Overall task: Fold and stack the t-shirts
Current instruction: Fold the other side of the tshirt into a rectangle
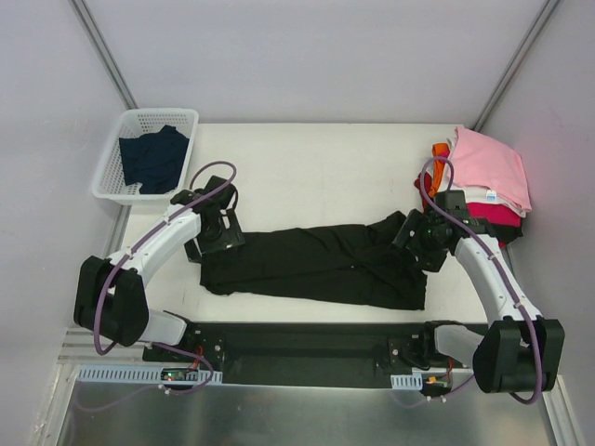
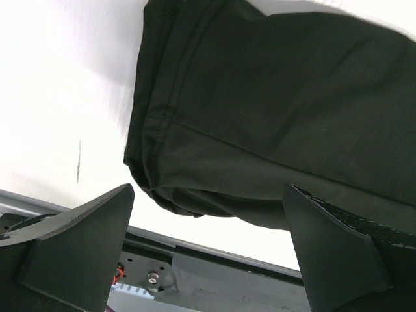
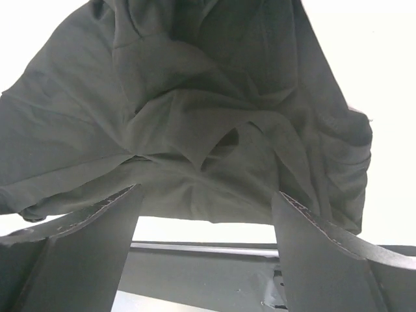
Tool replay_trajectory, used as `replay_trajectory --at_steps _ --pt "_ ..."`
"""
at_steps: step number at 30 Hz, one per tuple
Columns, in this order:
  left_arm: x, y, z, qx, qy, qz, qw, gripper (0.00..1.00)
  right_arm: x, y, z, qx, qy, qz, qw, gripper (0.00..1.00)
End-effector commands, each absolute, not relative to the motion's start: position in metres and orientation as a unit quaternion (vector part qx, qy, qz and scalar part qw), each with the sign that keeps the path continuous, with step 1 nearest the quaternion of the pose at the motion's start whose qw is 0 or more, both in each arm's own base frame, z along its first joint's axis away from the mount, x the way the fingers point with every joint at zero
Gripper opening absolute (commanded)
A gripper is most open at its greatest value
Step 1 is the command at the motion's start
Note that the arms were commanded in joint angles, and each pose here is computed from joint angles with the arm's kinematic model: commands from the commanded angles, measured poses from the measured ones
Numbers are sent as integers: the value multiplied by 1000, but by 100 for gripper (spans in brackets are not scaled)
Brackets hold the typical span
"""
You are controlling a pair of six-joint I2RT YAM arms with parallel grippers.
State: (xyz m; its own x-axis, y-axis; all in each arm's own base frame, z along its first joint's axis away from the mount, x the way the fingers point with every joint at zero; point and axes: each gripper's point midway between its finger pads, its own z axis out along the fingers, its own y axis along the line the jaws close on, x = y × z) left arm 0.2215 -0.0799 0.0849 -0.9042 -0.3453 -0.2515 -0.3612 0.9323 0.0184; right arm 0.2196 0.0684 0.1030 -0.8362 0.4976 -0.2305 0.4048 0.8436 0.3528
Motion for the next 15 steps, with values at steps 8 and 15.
replay_trajectory --at_steps 8,15 --pt "212 -77 87 -182 975 37 124 99 251 66 106 227 949 132 173 63" --pt "214 -72 86 -174 976 51 123 99 270 65 108 229 949 124 177 9"
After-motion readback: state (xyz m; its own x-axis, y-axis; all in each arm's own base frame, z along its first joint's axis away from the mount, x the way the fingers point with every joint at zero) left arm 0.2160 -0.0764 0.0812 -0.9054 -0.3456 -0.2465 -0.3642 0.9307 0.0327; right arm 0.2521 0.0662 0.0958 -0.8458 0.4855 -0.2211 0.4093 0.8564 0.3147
